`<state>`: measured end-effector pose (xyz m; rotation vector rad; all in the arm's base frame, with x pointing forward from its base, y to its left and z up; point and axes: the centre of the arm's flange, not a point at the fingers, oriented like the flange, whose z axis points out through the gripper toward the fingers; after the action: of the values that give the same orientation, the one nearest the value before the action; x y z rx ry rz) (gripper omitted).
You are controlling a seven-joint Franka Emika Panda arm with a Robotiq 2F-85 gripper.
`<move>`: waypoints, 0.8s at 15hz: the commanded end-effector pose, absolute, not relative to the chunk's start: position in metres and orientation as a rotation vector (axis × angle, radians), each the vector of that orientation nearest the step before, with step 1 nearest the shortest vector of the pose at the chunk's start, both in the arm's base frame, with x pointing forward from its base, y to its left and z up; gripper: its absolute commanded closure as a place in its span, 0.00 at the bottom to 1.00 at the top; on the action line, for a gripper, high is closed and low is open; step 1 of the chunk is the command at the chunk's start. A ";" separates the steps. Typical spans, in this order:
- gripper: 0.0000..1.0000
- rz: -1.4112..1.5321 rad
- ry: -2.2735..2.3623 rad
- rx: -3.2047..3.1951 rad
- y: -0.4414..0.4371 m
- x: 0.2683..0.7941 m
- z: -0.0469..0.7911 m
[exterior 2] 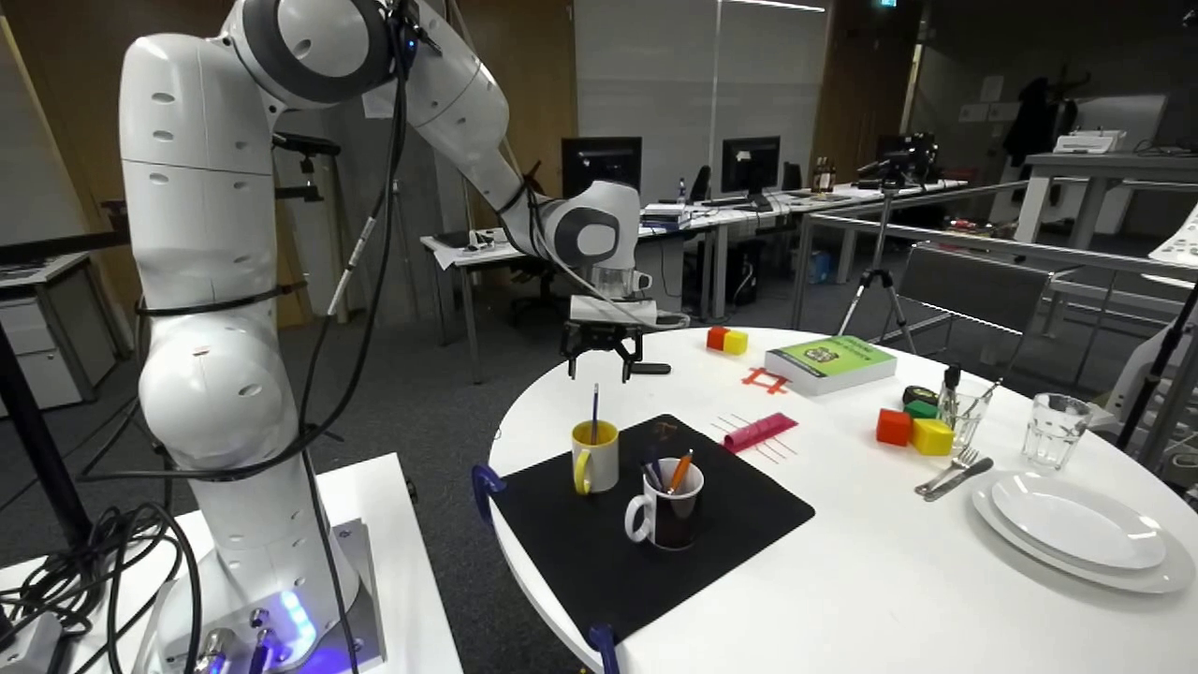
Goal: Move the pencil from the left cup to the right cup
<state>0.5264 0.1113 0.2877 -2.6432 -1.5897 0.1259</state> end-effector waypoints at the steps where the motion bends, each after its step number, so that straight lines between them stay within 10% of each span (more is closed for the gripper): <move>1: 0.00 0.113 -1.567 -2.679 0.121 0.543 0.282; 12: 0.02 0.218 -1.573 -2.706 0.130 0.555 0.267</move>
<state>0.5458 0.1257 0.2639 -2.6806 -1.5775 0.1838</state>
